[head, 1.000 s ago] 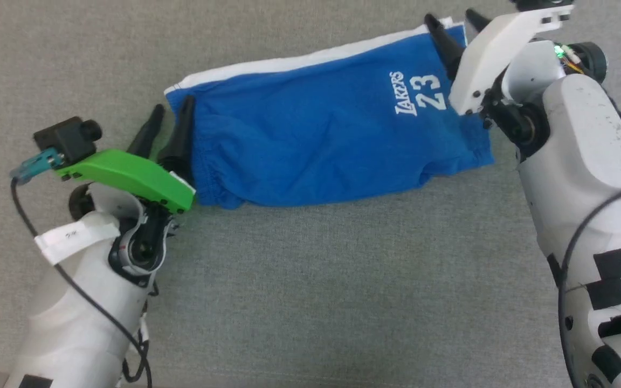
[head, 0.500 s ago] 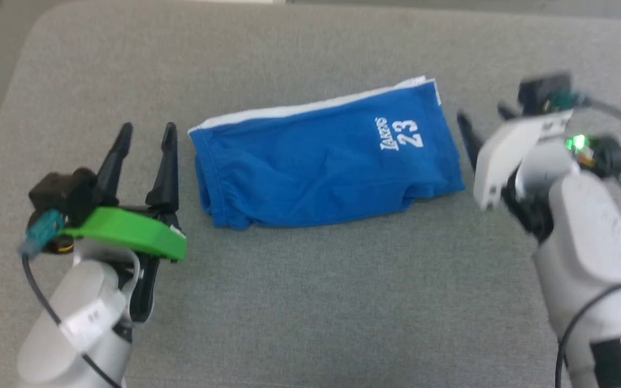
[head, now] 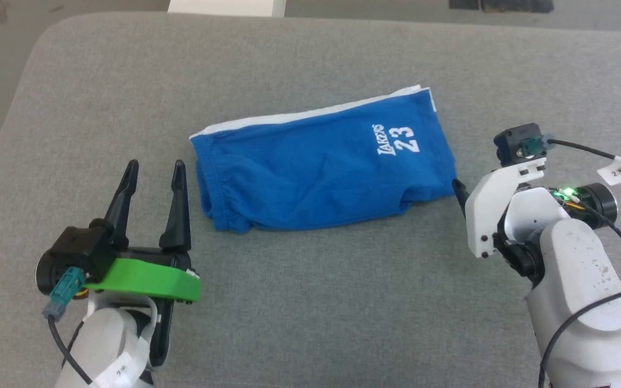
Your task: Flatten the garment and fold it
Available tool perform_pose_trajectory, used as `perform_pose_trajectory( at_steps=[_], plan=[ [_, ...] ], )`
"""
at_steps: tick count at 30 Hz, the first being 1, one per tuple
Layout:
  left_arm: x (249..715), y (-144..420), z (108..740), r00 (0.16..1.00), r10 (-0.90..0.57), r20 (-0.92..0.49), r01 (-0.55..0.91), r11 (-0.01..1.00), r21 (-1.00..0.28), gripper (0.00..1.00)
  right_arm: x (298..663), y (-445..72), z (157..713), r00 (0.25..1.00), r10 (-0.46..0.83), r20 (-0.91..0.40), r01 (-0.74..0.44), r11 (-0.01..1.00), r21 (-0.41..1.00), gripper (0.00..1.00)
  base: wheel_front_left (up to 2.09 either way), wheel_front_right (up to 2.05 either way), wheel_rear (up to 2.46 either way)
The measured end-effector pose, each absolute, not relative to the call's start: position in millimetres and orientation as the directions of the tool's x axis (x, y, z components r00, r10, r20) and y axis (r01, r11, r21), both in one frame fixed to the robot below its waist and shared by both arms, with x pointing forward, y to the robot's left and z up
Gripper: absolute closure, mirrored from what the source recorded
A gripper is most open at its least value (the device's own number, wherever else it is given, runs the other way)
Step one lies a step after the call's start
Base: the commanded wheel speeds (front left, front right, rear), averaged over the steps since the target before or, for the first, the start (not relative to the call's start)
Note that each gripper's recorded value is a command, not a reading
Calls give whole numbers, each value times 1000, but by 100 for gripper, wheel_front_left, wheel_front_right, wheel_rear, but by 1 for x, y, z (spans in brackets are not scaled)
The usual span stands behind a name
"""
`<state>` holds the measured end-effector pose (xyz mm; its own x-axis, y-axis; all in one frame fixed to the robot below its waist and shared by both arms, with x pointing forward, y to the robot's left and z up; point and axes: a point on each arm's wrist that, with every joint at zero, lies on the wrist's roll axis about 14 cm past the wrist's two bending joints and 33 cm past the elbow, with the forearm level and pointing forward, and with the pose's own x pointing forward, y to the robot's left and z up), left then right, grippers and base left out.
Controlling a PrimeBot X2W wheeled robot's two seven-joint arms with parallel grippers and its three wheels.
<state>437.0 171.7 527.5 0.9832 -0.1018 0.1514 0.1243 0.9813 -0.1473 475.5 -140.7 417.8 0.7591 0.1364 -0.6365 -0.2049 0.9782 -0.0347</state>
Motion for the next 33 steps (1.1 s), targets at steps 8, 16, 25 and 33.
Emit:
perform_pose_trajectory(
  at_steps=[8,16,25,33],
  plan=[
    [439,178,506,991,-91,103,106,982,-156,0,492,-132,401,707,118,-698,-249,965,-89,0,0,0,0],
    [437,185,489,996,-61,62,71,982,-174,0,494,-121,376,622,98,-777,-299,947,-119,0,0,0,0],
    [436,187,476,998,-51,27,55,980,-191,0,495,-109,374,594,129,-794,-314,946,-81,100,0,0,0],
    [439,167,446,973,-109,-203,44,954,-298,0,495,-113,389,625,142,-767,-293,954,-62,100,0,0,0]
  ],
)
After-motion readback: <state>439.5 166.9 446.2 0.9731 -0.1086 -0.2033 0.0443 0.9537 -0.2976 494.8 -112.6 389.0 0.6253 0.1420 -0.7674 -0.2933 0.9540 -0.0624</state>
